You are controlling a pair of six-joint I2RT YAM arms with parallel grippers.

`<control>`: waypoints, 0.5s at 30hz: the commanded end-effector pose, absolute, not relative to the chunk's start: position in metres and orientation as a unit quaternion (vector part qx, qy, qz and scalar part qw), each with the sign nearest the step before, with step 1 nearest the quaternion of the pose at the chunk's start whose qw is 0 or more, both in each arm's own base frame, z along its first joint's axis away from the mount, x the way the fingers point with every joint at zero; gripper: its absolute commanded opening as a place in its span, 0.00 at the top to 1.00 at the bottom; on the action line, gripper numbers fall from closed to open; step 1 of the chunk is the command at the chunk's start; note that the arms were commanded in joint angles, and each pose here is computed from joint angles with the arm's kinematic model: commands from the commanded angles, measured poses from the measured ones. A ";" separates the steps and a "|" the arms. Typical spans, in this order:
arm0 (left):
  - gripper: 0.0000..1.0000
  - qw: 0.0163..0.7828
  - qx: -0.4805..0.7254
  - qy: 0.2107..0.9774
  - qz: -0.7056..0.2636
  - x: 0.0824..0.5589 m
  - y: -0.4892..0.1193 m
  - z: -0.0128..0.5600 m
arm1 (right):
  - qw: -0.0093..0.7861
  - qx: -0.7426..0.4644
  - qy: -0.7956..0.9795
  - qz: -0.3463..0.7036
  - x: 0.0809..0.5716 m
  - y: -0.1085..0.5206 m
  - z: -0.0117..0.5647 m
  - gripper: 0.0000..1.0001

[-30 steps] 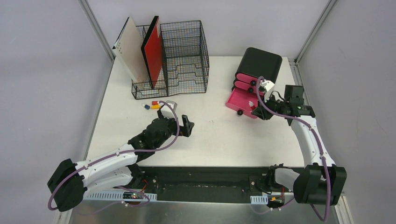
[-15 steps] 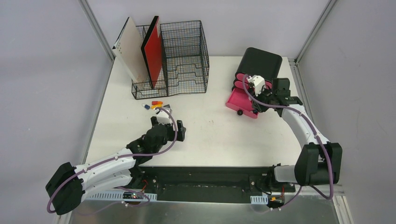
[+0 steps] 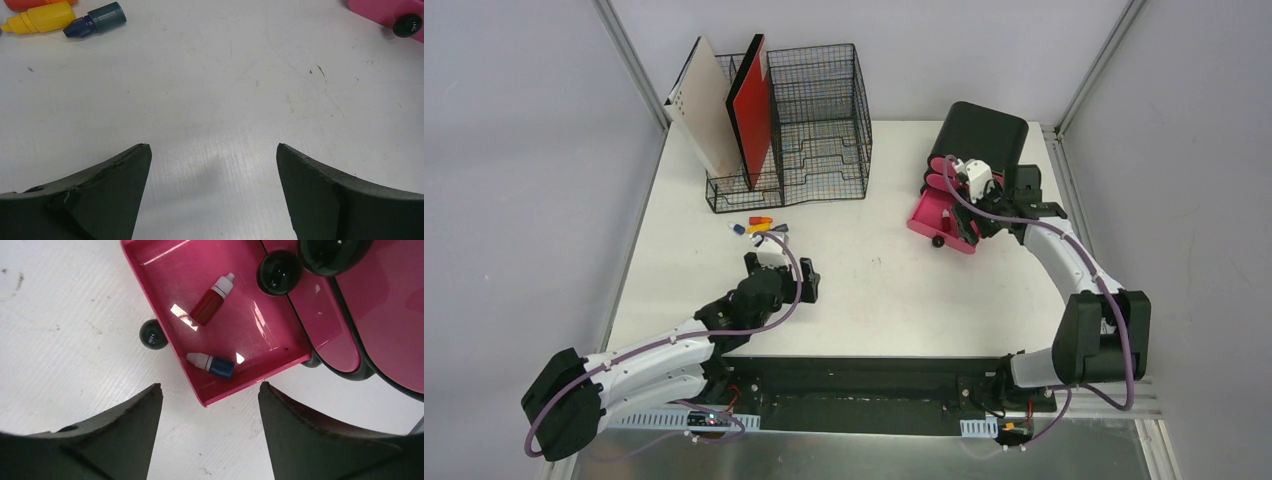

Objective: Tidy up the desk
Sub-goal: Place the stationery in the drawer.

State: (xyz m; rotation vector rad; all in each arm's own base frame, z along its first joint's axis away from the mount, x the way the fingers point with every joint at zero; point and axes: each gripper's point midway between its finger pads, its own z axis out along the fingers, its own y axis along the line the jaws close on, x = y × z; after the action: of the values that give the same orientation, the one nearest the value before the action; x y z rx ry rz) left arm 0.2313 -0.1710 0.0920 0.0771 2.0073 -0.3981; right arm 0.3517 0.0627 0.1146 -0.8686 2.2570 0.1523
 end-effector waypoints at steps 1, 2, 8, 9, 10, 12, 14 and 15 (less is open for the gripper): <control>0.01 0.534 0.007 0.829 -0.165 0.237 -0.168 0.099 | 0.397 -0.341 0.845 0.111 0.341 0.074 0.155 0.26; 0.01 0.533 0.007 0.830 -0.164 0.238 -0.168 0.098 | 0.400 -0.343 0.840 0.129 0.337 0.077 0.160 0.25; 0.01 0.526 0.010 0.837 -0.154 0.241 -0.170 0.095 | 0.415 -0.350 0.819 0.189 0.315 0.088 0.182 0.22; 0.01 0.525 0.010 0.837 -0.153 0.241 -0.171 0.095 | 0.418 -0.351 0.815 0.192 0.313 0.090 0.185 0.21; 0.01 0.524 0.011 0.838 -0.153 0.241 -0.171 0.095 | 0.419 -0.353 0.814 0.194 0.310 0.091 0.187 0.21; 0.01 0.524 0.011 0.838 -0.152 0.241 -0.171 0.094 | 0.419 -0.356 0.810 0.205 0.302 0.094 0.193 0.20; 0.01 0.524 0.010 0.838 -0.152 0.241 -0.170 0.094 | 0.413 -0.358 0.808 0.221 0.293 0.098 0.197 0.20; 0.01 0.525 0.009 0.838 -0.152 0.241 -0.170 0.094 | 0.409 -0.360 0.805 0.234 0.287 0.102 0.200 0.20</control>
State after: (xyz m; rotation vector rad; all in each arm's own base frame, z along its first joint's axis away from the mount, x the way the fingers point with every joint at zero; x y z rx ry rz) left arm 0.2318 -0.1668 0.0764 0.0706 2.0528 -0.3433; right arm 0.3050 0.0842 0.1689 -0.8642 2.1105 0.4696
